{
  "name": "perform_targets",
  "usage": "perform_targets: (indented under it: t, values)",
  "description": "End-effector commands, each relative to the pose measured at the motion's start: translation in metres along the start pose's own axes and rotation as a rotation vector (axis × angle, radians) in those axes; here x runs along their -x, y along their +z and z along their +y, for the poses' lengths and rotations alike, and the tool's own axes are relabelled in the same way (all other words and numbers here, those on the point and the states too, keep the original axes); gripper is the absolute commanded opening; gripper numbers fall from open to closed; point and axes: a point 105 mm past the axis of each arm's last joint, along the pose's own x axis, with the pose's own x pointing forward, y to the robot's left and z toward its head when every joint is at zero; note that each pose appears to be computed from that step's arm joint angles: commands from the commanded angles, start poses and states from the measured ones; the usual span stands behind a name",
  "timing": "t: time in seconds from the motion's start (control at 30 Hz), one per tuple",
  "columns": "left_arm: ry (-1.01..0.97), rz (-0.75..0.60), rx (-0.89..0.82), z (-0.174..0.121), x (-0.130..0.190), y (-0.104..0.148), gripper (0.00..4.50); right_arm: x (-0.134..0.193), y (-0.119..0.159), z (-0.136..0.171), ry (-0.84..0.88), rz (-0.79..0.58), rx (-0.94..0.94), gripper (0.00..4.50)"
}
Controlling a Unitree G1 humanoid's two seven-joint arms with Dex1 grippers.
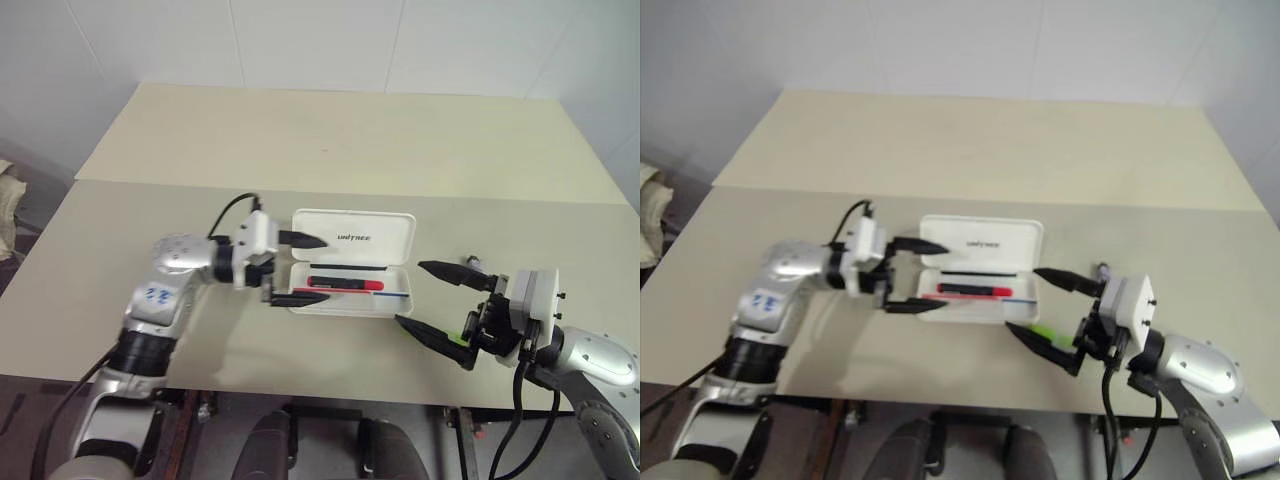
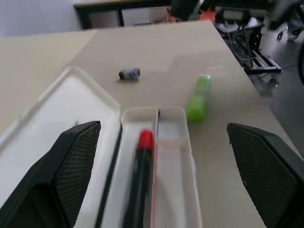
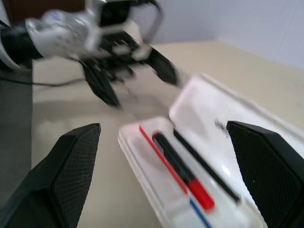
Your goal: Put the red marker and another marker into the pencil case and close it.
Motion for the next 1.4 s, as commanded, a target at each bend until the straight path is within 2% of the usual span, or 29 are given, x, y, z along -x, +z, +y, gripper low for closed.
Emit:
perform_targets:
  t: [0.03, 0.1, 0.23, 0.43, 0.7, 0.87, 1.07, 1.4]
  values:
    - [0.032, -0.012, -0.027, 0.0, 0.024, 0.005, 4.46, 0.003, 0.006, -0.002, -0.047, 0.008, 0.005, 4.5]
    - [0.036, -0.01, -0.012, -0.004, 0.035, 0.004, 4.46, 0.007, 0.0, 0.0, -0.057, 0.04, -0.01, 4.5]
    - [-0.01, 0.011, 0.027, -0.024, 0.058, -0.002, 4.46, 0.022, -0.035, 0.01, -0.083, 0.183, -0.075, 4.5]
    - [-0.083, 0.011, 0.062, -0.037, 0.064, -0.002, 4.46, 0.049, -0.053, 0.005, -0.063, 0.244, -0.081, 4.5]
    - [-0.089, 0.016, 0.053, -0.034, 0.065, -0.002, 4.46, 0.068, -0.059, -0.035, -0.01, 0.277, -0.017, 4.5]
    - [-0.082, 0.029, 0.046, -0.033, 0.069, 0.001, 4.46, 0.07, -0.07, -0.048, 0.054, 0.295, -0.028, 4.5]
    - [-0.071, 0.056, 0.042, -0.032, 0.078, 0.004, 4.46, 0.066, -0.084, -0.041, 0.133, 0.3, -0.074, 4.5]
    - [-0.051, 0.07, 0.037, -0.034, 0.081, 0.008, 4.46, 0.068, -0.111, -0.023, 0.153, 0.308, -0.159, 4.5]
